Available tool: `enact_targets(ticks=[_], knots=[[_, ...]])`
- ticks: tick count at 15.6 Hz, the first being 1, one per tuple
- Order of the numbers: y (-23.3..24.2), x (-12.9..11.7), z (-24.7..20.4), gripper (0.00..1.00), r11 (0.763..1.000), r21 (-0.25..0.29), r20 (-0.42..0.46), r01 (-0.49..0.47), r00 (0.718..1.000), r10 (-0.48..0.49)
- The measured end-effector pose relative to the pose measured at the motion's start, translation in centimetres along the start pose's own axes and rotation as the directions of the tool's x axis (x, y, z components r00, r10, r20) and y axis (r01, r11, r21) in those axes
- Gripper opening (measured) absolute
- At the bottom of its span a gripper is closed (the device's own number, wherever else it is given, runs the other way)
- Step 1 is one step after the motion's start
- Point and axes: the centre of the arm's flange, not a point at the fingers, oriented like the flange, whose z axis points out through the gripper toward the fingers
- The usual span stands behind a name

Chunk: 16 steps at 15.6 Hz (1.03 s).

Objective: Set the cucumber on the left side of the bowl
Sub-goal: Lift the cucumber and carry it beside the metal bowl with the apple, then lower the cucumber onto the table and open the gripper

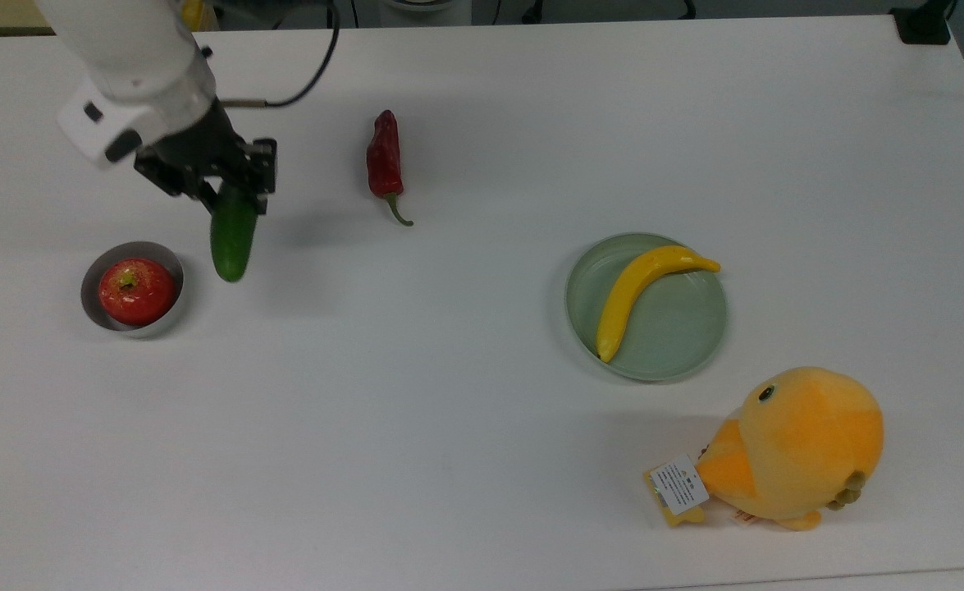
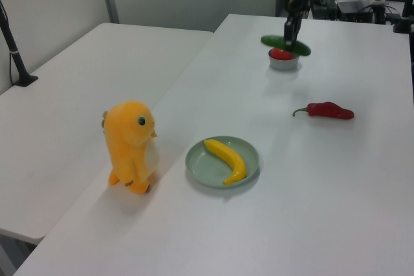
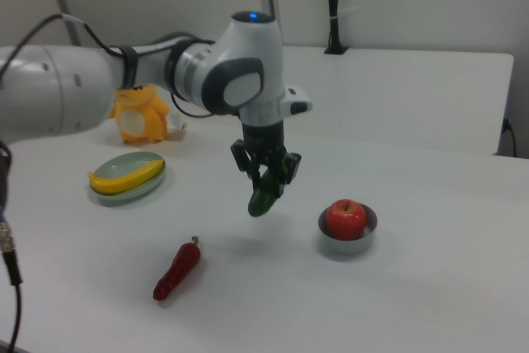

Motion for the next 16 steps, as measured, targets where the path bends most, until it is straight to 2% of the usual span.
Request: enact_targets(ticks=[4, 10, 16], knots=[[0.1, 1.7, 4.9, 0.50, 1.000, 0.001, 0.051, 0.007, 0.999, -0.007], [1.0, 3.1, 9.5, 0.50, 1.000, -0.028, 0.023, 0.003, 1.000, -0.002], [1.4, 3.4, 10.6, 0.50, 0.999, -0.037, 0.014, 0.001, 1.000, 0.000]])
